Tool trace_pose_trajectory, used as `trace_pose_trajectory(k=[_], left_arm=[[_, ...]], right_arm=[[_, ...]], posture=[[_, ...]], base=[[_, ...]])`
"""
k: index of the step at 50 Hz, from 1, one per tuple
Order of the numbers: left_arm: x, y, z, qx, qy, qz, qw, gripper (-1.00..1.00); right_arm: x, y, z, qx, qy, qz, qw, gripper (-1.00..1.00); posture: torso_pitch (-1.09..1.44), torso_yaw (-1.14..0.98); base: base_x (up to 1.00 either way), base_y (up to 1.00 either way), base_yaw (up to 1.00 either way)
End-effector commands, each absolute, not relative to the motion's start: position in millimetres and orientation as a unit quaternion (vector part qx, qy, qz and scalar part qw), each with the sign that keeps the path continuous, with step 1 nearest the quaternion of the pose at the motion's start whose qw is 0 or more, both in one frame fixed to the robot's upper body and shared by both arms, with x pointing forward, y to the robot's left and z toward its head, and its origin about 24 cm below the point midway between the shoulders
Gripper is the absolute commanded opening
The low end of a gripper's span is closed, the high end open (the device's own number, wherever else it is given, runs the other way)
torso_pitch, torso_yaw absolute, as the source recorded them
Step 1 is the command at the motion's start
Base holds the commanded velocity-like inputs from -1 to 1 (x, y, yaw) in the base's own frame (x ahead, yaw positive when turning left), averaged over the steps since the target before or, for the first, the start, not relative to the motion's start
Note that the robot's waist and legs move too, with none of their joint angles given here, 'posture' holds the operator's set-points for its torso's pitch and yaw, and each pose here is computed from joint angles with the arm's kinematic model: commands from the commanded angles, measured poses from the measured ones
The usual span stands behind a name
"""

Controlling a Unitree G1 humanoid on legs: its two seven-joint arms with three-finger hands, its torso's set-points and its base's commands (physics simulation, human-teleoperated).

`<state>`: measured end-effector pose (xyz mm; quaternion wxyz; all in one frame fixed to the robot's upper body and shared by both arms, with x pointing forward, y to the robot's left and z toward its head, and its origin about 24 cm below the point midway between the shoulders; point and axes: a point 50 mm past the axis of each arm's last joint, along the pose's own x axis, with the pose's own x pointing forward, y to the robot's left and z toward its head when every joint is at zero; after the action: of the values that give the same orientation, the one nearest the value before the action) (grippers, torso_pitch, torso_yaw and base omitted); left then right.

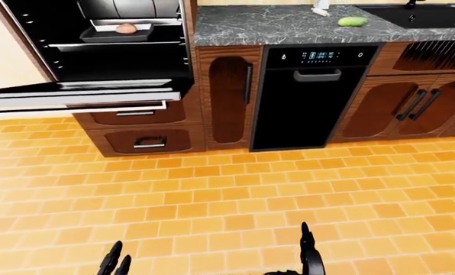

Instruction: Close the oven door.

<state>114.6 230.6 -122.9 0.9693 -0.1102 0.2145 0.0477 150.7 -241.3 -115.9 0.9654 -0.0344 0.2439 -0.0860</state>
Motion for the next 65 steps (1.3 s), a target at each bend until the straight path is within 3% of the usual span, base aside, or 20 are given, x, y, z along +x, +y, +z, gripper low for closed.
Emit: trace_pose_trajectory(k=[1, 65], left_arm=[[123.1, 243.3, -113.8, -0.09, 0.182, 0.06, 0.977, 1.0], [122.3, 241.8, -114.6, -0.092, 0.183, 0.058, 0.977, 1.0]], right_arm=[[161.8, -241.5, -108.2, -0.04, 0.212, -0.08, 0.973, 1.0], [161.0, -240.7, -108.8, -0.04, 0.214, -0.075, 0.973, 1.0]], posture=[[0.0, 0.0], [0.0, 0.0]], base=[[0.0, 0.31, 0.0], [0.0, 0.31, 0.0]])
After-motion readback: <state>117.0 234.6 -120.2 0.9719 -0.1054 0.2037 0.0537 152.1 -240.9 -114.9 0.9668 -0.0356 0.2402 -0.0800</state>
